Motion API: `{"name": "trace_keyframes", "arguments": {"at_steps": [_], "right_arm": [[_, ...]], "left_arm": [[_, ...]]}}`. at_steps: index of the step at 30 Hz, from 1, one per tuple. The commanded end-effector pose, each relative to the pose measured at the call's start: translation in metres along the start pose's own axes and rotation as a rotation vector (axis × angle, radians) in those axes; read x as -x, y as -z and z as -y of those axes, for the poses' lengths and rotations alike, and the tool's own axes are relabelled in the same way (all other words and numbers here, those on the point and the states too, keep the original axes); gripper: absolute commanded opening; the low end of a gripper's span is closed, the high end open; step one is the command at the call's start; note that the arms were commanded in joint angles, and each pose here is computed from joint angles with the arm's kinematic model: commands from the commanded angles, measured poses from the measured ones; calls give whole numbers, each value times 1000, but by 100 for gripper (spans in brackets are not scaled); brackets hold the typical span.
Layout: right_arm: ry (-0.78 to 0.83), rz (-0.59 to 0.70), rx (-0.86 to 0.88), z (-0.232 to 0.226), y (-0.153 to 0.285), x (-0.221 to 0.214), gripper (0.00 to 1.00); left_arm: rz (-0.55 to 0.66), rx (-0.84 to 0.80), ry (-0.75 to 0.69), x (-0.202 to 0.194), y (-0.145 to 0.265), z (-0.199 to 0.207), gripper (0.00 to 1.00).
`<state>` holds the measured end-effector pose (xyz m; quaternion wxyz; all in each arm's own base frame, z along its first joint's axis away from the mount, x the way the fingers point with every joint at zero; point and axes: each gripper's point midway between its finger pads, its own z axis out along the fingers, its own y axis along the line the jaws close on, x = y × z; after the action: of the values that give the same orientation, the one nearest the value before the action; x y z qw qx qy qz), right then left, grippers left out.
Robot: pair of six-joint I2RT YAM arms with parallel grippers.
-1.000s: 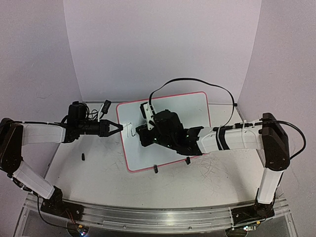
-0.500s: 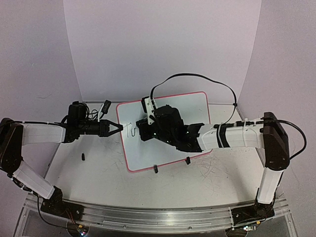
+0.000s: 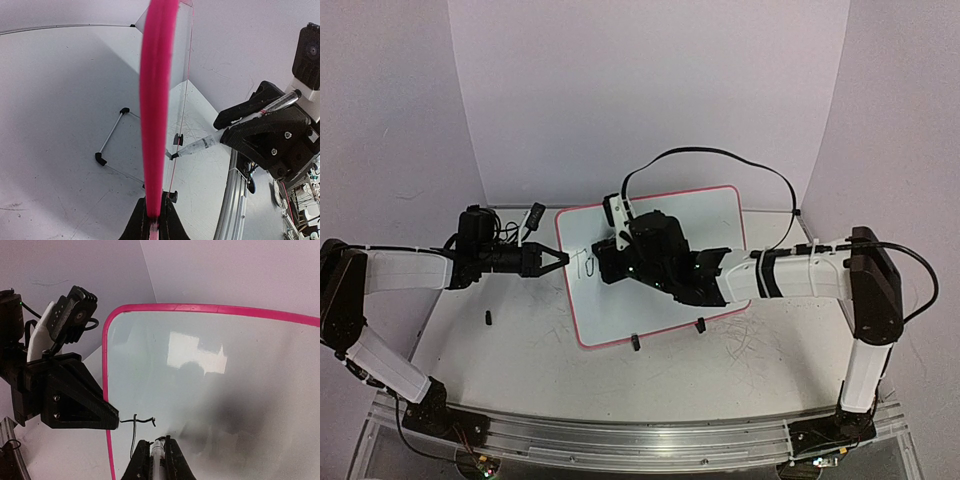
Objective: Write a sentence on the whiteboard
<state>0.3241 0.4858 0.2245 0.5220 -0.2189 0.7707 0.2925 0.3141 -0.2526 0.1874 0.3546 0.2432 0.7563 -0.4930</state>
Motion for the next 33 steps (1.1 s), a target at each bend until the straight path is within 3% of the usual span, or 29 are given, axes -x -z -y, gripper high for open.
{"name": "trace_keyframes", "arguments": {"at_steps": [1, 9, 14, 33], "right_arm": [[-5, -3, -5, 0, -5, -4, 0], [-4, 53, 66, -11, 18, 27, 0], [-28, 77, 32, 18, 39, 30, 0], [-36, 65, -13, 22, 16, 25, 0]], "left_arm": [[13, 37, -21, 10, -1, -7, 0], [11, 43, -18, 9, -1, -9, 0], [15, 44, -22, 10, 0, -7, 0], [15, 42, -25, 12, 1, -6, 0]]}}
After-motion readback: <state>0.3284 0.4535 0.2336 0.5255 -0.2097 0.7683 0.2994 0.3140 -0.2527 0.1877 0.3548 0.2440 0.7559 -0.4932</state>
